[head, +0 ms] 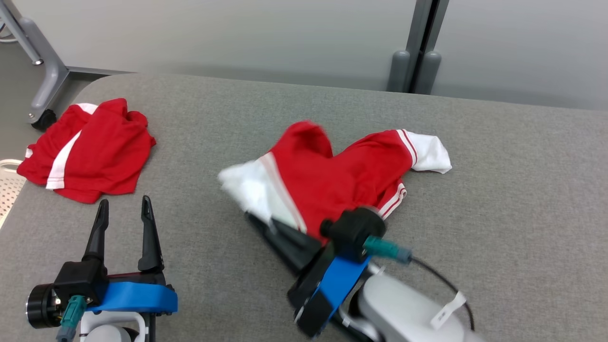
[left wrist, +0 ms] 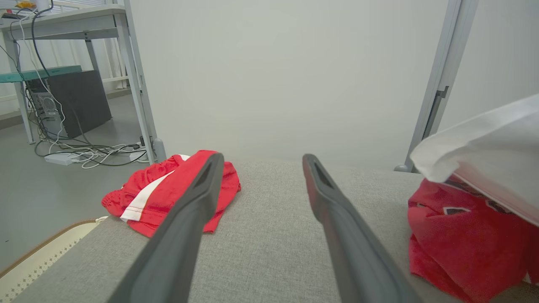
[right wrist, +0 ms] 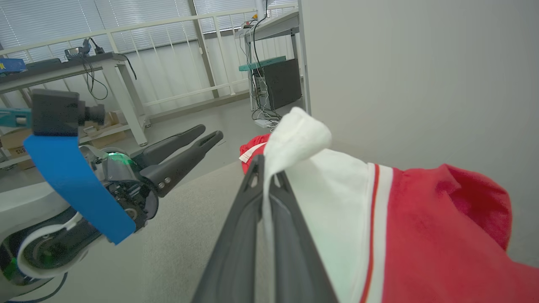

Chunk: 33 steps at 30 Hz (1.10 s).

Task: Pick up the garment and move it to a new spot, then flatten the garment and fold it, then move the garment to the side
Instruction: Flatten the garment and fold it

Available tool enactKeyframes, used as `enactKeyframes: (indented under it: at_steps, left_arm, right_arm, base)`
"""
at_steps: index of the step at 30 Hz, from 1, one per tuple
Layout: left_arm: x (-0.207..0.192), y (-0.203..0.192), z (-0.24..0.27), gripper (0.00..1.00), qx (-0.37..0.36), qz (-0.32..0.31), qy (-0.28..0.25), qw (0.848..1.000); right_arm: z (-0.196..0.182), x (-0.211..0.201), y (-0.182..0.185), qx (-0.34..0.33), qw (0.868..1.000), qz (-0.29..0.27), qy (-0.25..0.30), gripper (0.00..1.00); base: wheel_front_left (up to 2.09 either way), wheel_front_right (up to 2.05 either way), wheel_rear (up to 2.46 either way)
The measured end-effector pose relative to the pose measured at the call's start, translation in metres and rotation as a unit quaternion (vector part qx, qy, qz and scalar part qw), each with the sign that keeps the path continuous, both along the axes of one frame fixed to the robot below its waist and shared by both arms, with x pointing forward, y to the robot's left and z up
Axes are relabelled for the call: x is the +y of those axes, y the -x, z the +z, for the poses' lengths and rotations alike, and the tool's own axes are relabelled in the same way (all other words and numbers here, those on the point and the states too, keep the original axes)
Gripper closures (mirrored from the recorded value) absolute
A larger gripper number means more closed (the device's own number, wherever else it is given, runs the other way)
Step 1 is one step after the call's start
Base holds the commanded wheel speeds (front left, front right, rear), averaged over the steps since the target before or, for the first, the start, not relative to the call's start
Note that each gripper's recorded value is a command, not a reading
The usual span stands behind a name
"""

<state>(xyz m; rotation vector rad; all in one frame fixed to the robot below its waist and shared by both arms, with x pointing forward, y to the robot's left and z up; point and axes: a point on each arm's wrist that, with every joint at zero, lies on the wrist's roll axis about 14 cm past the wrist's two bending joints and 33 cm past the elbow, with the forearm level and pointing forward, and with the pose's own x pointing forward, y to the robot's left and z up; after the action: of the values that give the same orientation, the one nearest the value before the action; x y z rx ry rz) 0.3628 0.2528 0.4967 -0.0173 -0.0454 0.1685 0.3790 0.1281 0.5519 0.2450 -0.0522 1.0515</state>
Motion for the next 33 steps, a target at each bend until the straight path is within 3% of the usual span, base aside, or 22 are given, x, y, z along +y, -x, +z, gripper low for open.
enactKeyframes:
  at_steps: [7,8,9,10,15,20,27,33]
  left_arm:
    - [0.004,0.004,-0.003,0.00,0.004,0.010,0.002,1.000]
    - [0.005,0.004,-0.003,0.00,0.005,0.010,0.002,1.000]
    - [0.004,0.004,-0.003,0.00,0.005,0.010,0.002,1.000]
    - [0.004,0.004,-0.004,0.00,0.006,0.010,0.003,1.000]
    - [0.001,0.001,-0.005,0.00,0.006,0.006,0.007,1.000]
    - [-0.007,-0.001,-0.004,0.00,0.003,-0.004,0.010,1.000]
    - [-0.017,-0.003,-0.002,0.00,-0.002,-0.020,0.012,1.000]
    - [-0.020,-0.005,-0.005,0.00,0.003,-0.024,0.012,1.000]
  right_arm:
    - [-0.024,0.032,0.062,0.042,0.994,0.100,0.010,1.00]
    - [-0.026,0.033,0.067,0.044,0.993,0.107,0.012,0.83]
    - [-0.027,0.034,0.069,0.046,0.993,0.110,0.012,0.35]
    - [-0.027,0.034,0.069,0.047,0.993,0.110,0.013,0.00]
    - [-0.025,0.020,0.044,0.041,0.997,0.065,0.011,0.00]
    - [-0.008,-0.025,-0.010,0.012,0.999,-0.048,0.001,0.00]
    - [-0.026,-0.110,-0.055,-0.002,0.979,-0.196,0.049,0.00]
    - [-0.053,-0.151,-0.075,0.007,0.963,-0.251,0.102,0.00]
  base:
    - [0.00,0.00,0.00]
    - [0.00,0.00,0.00]
    - [0.00,0.00,0.00]
    - [0.00,0.00,0.00]
    - [0.00,0.00,0.00]
    - [0.00,0.00,0.00]
    - [0.00,0.00,0.00]
    - [0.00,0.00,0.00]
